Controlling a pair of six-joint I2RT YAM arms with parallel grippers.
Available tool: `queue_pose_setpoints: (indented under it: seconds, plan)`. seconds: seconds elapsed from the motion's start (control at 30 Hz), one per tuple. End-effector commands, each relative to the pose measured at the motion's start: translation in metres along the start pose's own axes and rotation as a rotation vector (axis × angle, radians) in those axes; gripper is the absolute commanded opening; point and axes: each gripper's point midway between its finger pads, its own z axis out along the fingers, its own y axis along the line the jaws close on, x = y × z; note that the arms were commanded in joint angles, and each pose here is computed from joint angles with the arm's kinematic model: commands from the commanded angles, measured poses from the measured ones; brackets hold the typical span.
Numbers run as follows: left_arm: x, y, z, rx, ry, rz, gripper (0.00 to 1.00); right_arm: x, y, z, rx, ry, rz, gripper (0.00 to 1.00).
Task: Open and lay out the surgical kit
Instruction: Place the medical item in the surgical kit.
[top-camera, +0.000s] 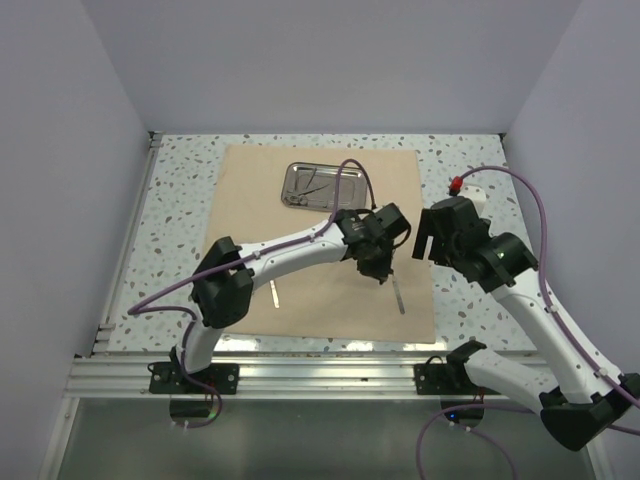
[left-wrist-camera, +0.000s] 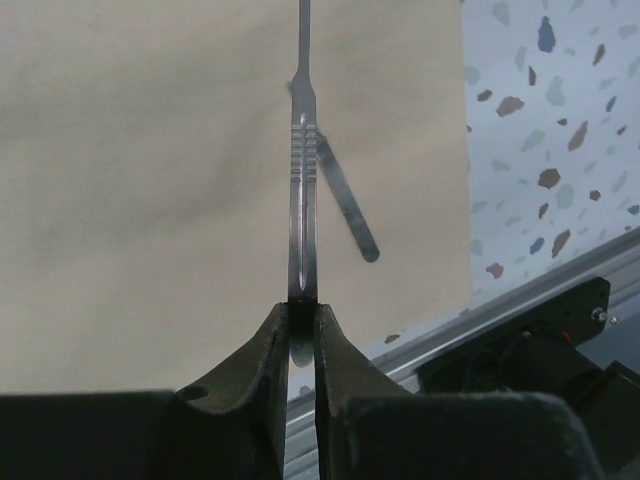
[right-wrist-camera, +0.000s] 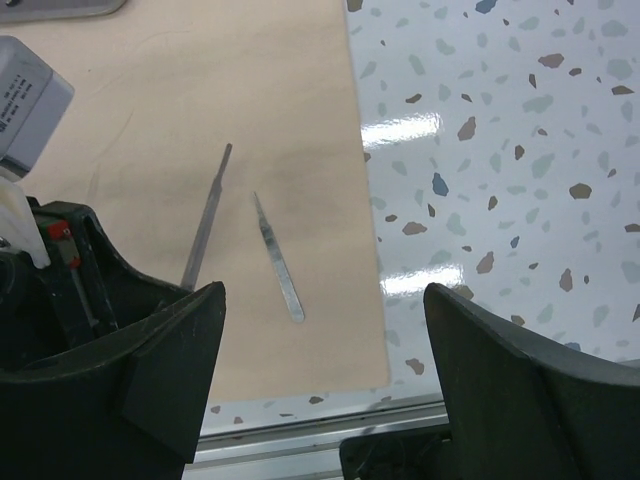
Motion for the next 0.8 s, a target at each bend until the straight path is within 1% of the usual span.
queue_pose_setpoints:
  seconds: [0.0, 0.07, 0.27, 0.3, 0.33, 0.4, 0.43, 0.53, 0.6, 0.63, 0.7, 0.77]
  plan:
    - [0.004, -0.035, -0.017, 0.124, 0.061, -0.039, 0.00, -0.003, -0.008, -0.001, 0.038, -0.029, 0.011, 0.85]
    - [0.010, -0.035, -0.019, 0.110, 0.096, -0.055, 0.00, -0.001, -0.011, 0.000, 0.048, -0.032, 0.014, 0.85]
    - [0.024, -0.045, -0.014, 0.147, 0.197, -0.076, 0.00, 0.004, -0.016, 0.003, 0.063, -0.041, 0.012, 0.87]
    - [0.024, -0.046, -0.013, 0.149, 0.207, -0.075, 0.03, 0.004, -0.017, 0.004, 0.066, -0.041, 0.014, 0.88]
    - [0.026, -0.046, -0.013, 0.144, 0.215, -0.069, 0.09, 0.004, -0.016, 0.005, 0.062, -0.044, 0.015, 0.88]
    - [0.030, -0.051, -0.013, 0.170, 0.248, -0.071, 0.13, 0.005, -0.016, 0.007, 0.068, -0.041, 0.015, 0.88]
    - [0.032, -0.053, -0.013, 0.182, 0.262, -0.077, 0.17, 0.004, -0.015, 0.008, 0.066, -0.046, 0.019, 0.88]
    - [0.040, -0.057, -0.011, 0.201, 0.316, -0.083, 0.20, 0.002, -0.014, 0.009, 0.069, -0.051, 0.015, 0.89]
    - [0.039, -0.062, -0.014, 0.218, 0.324, -0.075, 0.25, 0.001, -0.015, 0.011, 0.078, -0.053, 0.013, 0.89]
    - [0.039, -0.063, -0.016, 0.223, 0.333, -0.072, 0.31, 0.001, -0.015, 0.011, 0.079, -0.054, 0.012, 0.90]
    - [0.036, -0.075, -0.023, 0.271, 0.347, -0.064, 0.35, 0.000, -0.015, 0.011, 0.084, -0.058, 0.005, 0.91]
    - [0.033, -0.080, -0.027, 0.293, 0.351, -0.063, 0.45, -0.002, -0.016, 0.011, 0.089, -0.064, 0.001, 0.91]
